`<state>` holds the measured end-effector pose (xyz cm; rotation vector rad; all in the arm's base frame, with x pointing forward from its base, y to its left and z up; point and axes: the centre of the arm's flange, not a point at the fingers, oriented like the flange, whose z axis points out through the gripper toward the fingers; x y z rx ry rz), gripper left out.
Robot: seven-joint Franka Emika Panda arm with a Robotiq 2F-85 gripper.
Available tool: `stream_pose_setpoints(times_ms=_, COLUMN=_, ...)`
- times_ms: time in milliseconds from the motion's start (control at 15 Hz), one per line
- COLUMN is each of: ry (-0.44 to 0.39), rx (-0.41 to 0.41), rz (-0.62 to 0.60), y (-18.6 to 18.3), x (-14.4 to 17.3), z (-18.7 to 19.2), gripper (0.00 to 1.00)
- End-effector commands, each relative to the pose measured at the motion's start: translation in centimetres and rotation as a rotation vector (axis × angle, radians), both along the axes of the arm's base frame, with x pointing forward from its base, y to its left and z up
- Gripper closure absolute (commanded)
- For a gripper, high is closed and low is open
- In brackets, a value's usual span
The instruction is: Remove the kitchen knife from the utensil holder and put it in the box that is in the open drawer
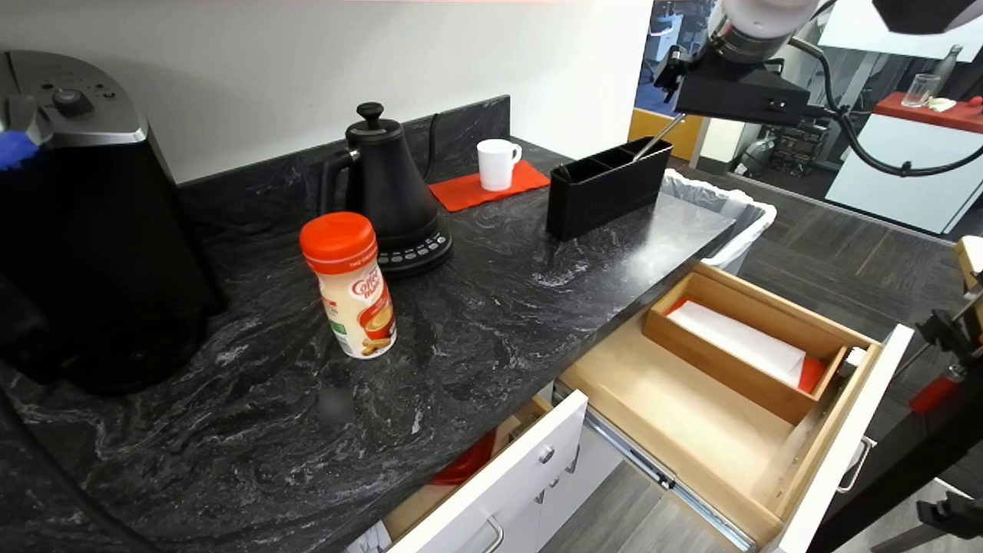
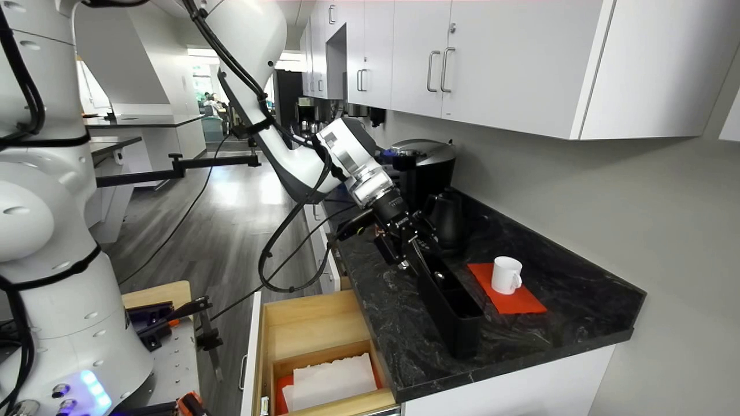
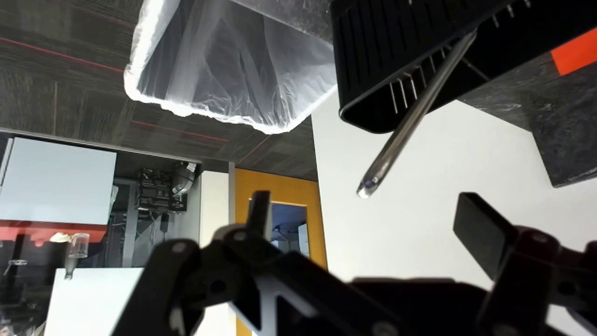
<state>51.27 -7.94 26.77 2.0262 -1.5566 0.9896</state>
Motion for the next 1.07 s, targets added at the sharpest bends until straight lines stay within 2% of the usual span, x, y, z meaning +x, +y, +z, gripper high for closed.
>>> stream_pose_setpoints(times_ms=0, ry=0.003, rx=0.0, rz=-0.002, y=-0.1, x=0.0, z=-0.1, gripper=0.0)
stream_pose_setpoints(times_ms=333, ry=0.004, rx=0.001, rz=0.004, y=0.3, x=0.0, z=-0.2, gripper=0.0)
stream_pose_setpoints(times_ms=400, ry=-0.006, rx=-0.028, rz=0.05, y=1.1, x=0.4, z=-0.4, gripper=0.0)
stream_pose_setpoints(times_ms=533, ry=0.015, rx=-0.054, rz=0.058, y=1.1, x=0.9, z=-1.2, gripper=0.0)
stream_pose_setpoints(times_ms=1000, ry=0.012, rx=-0.087, rz=-0.056, y=-1.4, x=0.9, z=-2.8, gripper=0.0)
